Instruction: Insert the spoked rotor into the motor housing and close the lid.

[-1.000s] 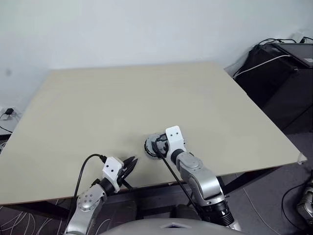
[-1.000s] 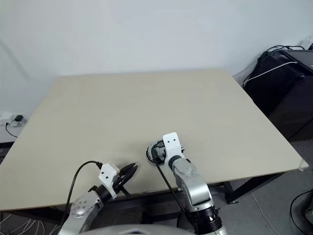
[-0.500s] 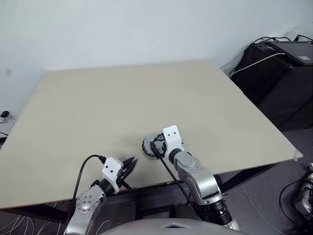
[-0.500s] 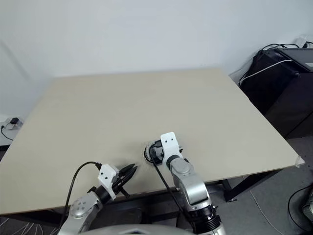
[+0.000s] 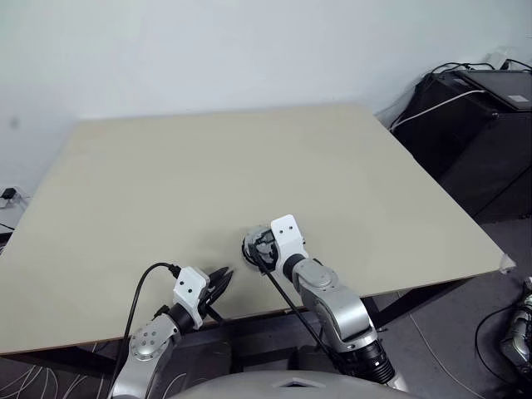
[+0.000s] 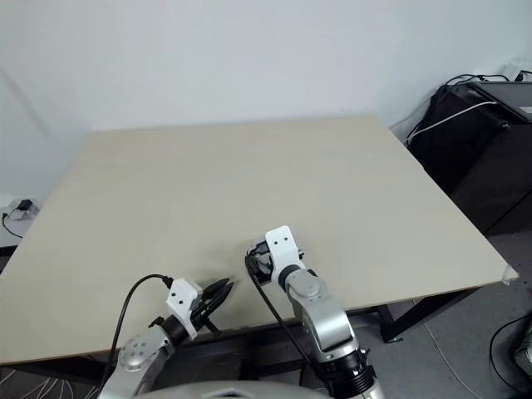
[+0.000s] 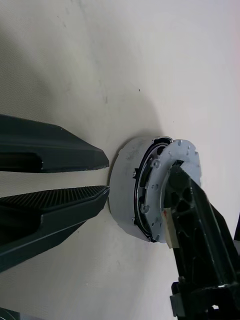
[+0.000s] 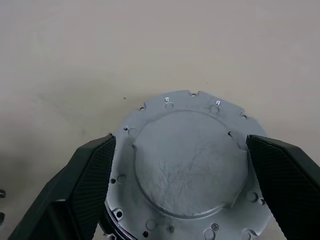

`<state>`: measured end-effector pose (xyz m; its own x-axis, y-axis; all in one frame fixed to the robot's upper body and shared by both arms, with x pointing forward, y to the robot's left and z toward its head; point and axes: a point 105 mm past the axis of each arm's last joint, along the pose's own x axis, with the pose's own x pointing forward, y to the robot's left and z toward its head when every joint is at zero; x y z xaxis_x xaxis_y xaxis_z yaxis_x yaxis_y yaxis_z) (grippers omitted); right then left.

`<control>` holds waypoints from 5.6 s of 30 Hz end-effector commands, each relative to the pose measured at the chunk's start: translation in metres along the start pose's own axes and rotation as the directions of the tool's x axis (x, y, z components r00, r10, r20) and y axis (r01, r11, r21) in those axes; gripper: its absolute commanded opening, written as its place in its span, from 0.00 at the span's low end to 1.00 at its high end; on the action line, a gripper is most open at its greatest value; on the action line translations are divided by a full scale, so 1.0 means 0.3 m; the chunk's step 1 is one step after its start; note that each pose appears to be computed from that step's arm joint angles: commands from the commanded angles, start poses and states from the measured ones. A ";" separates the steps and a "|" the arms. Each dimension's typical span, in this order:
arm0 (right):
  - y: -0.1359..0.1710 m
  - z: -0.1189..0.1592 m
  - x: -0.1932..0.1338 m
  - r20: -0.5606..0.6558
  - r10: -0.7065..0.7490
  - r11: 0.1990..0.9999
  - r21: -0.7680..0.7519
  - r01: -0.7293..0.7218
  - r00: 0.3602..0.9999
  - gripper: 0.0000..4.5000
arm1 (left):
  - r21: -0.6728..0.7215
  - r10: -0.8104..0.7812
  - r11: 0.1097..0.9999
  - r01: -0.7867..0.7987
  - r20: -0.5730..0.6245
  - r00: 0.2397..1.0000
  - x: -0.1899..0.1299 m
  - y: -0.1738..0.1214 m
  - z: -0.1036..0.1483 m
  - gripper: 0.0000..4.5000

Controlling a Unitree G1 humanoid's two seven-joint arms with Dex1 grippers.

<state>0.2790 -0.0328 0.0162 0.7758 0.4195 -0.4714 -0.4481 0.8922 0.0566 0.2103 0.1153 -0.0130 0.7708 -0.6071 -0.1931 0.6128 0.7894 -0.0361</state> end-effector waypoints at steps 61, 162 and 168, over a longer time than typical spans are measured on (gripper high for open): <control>-0.060 -0.067 0.005 -0.172 0.197 0.966 -0.133 -0.221 0.965 0.73 | 0.000 0.003 1.000 -0.003 0.082 0.997 0.029 -0.016 0.056 0.13; -0.042 -0.147 -0.012 -0.335 0.218 0.904 -0.286 -0.319 0.917 0.73 | -0.301 -0.269 0.936 0.185 -0.269 0.925 0.323 0.118 0.098 0.01; -0.042 -0.147 -0.013 -0.332 0.216 0.907 -0.281 -0.315 0.918 0.73 | -0.309 -0.308 0.922 0.232 -0.225 0.924 0.332 0.096 0.126 0.01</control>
<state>0.2786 -0.0452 0.0070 0.5408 0.5648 -0.6232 -0.7701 0.6305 -0.0969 0.3086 0.0799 -0.0037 0.4950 -0.7659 -0.4102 0.6646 0.6379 -0.3891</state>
